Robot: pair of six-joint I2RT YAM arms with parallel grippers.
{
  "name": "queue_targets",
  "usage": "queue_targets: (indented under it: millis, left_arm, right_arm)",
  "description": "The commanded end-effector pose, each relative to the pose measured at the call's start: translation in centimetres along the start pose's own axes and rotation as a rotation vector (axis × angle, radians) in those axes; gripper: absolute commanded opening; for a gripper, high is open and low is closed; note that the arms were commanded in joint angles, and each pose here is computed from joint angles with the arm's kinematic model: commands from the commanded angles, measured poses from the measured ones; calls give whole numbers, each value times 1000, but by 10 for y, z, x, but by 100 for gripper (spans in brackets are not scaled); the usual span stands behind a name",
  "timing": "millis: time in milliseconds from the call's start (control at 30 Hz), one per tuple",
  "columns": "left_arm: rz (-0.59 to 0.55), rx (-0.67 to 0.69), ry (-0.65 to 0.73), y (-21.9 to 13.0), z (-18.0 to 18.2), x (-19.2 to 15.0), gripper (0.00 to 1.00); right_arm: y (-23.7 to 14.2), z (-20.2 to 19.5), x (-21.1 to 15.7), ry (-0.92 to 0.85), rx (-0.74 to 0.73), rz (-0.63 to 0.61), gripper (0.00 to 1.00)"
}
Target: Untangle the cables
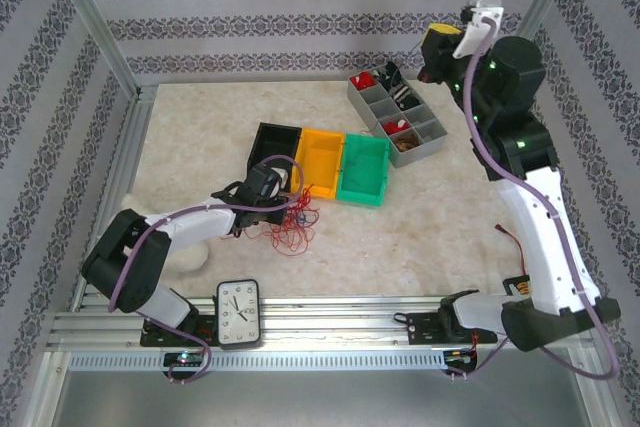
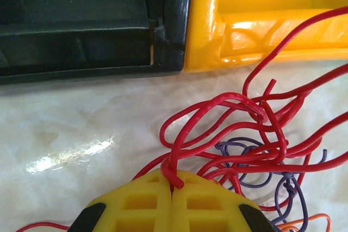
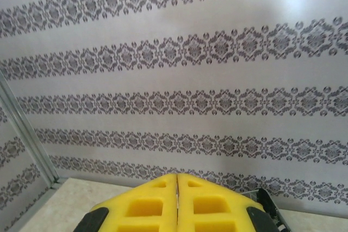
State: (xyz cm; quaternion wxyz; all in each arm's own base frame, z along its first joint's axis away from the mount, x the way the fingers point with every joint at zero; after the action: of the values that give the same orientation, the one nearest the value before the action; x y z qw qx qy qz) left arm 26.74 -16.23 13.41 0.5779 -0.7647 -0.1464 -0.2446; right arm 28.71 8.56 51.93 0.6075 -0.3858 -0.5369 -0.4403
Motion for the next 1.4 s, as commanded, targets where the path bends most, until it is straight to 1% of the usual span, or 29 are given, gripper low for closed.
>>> queue_targets:
  millis: [0, 167, 333, 533, 633, 800, 933, 1033, 1300, 1367]
  left_arm:
    - [-63, 6, -14, -4, -3, 6, 0]
    - [-47, 9, -14, 0, -3, 5, 0]
    - [-34, 15, -10, 3, -4, 7, 0]
    - [-29, 18, -13, 6, -3, 7, 0]
    - [-26, 20, -14, 7, -3, 7, 0]
    - [-26, 20, -15, 7, -3, 7, 0]
    - [-30, 21, -19, 7, -3, 5, 0]
    - [-30, 21, -21, 7, -3, 5, 0]
    - [-20, 23, -19, 10, -3, 5, 0]
    - [-19, 21, -17, 10, -3, 5, 0]
  right_arm:
    - [10, 3, -1, -22, 7, -8, 0]
    - [24, 1, -22, 7, 5, 36, 0]
    - [24, -2, -32, 5, -19, 49, 0]
    - [22, -1, -39, 7, 0, 67, 0]
    - [17, -1, -33, -11, -9, 44, 0]
    - [6, -1, -17, -50, -30, -33, 0]
    - [-3, 4, -7, -65, 20, -111, 0]
    - [-8, 6, -5, -66, 53, -143, 0]
    - [-13, 7, -16, -50, 76, -120, 0]
    - [-16, 8, -16, -48, 85, -135, 0]
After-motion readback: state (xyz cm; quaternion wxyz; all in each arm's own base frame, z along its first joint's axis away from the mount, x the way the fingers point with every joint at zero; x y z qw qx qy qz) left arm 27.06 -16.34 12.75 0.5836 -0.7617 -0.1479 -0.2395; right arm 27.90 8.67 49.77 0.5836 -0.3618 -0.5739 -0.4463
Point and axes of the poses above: each hand's point on the last joint's axis, 136 mm out from that joint toward the fingers, its own y axis out along the fingers, its own z axis along the line the jaws close on, x = y × z, the point moved 10 cm from there along -y, back along the fingers, and after that the axes turned 3 degrees about -y, right-handed, at the moved point
